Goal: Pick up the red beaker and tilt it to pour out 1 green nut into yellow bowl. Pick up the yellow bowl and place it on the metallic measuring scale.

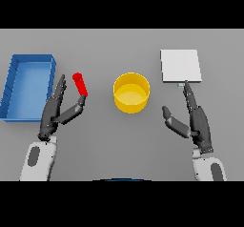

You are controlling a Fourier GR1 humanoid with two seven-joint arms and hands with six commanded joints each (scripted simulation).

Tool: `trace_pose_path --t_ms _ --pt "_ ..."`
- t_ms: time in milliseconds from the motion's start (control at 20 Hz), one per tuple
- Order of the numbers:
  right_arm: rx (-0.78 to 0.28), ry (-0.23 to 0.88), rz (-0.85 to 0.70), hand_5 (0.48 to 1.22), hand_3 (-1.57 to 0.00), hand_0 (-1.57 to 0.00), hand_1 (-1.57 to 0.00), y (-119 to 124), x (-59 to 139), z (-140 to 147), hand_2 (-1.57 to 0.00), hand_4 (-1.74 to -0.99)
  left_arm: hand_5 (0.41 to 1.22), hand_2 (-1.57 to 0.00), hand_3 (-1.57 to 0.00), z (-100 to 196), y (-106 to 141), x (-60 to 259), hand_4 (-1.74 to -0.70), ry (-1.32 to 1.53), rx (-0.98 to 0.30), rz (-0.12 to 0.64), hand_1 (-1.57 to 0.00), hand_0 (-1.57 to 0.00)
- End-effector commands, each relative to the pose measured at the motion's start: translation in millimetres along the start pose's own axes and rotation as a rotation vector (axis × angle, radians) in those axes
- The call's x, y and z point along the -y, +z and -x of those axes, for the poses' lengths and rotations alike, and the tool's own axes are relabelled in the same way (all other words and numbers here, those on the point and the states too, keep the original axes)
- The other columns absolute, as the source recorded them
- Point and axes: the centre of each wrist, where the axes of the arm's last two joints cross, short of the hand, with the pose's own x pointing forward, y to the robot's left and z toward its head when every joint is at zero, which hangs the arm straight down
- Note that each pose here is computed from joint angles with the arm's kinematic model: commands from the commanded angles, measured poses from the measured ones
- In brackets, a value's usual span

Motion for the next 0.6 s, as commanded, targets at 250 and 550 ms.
trace_pose_path --t_ms 250,550 --pt "0.008 -0.010 0.004 0.666 0.00 0.00 0.00 -1 3.0 2 0.00 -1.230 0.631 0.00 0.00 12 -36 7 -1.16 0.000 -0.021 -0.006 0.00 0.00" --pt "0.000 -0.004 0.014 0.675 0.00 0.00 0.00 -4 1.8 0 0.00 -1.247 0.643 0.00 0.00 22 -59 12 -1.22 -0.024 -0.005 0.001 0.00 0.00"
